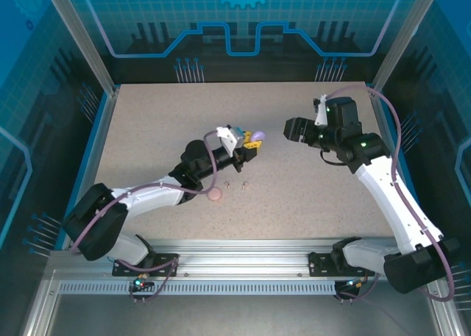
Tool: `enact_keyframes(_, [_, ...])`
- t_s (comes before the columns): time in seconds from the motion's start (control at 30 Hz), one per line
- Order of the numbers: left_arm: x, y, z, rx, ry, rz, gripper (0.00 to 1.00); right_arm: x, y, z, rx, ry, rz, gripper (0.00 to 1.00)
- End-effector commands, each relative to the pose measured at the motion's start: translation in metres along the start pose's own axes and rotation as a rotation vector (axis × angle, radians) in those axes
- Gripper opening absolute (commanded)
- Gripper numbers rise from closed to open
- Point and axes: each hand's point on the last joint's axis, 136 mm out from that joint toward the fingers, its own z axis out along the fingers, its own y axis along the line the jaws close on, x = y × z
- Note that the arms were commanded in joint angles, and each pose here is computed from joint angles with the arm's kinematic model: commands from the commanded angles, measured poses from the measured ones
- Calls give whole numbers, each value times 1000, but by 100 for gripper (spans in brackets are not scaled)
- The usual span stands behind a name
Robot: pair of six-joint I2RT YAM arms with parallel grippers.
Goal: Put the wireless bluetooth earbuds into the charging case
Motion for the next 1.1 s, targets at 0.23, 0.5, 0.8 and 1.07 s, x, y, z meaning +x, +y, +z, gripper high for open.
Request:
enact_keyframes(0.23, [58, -19, 36, 0, 92, -187, 0, 30, -45, 18, 38, 19, 131, 81])
enact_keyframes(0.5, [65, -26, 46, 9, 92, -195, 0, 34, -15, 21, -130, 28, 177, 85])
enact_keyframes(0.8, [52, -27, 50, 15, 61, -196, 0, 39, 8, 38, -183, 56, 167, 86])
enact_keyframes(1.07, [47, -28, 51, 17, 42, -193, 0, 52, 21, 57, -188, 95, 149, 86])
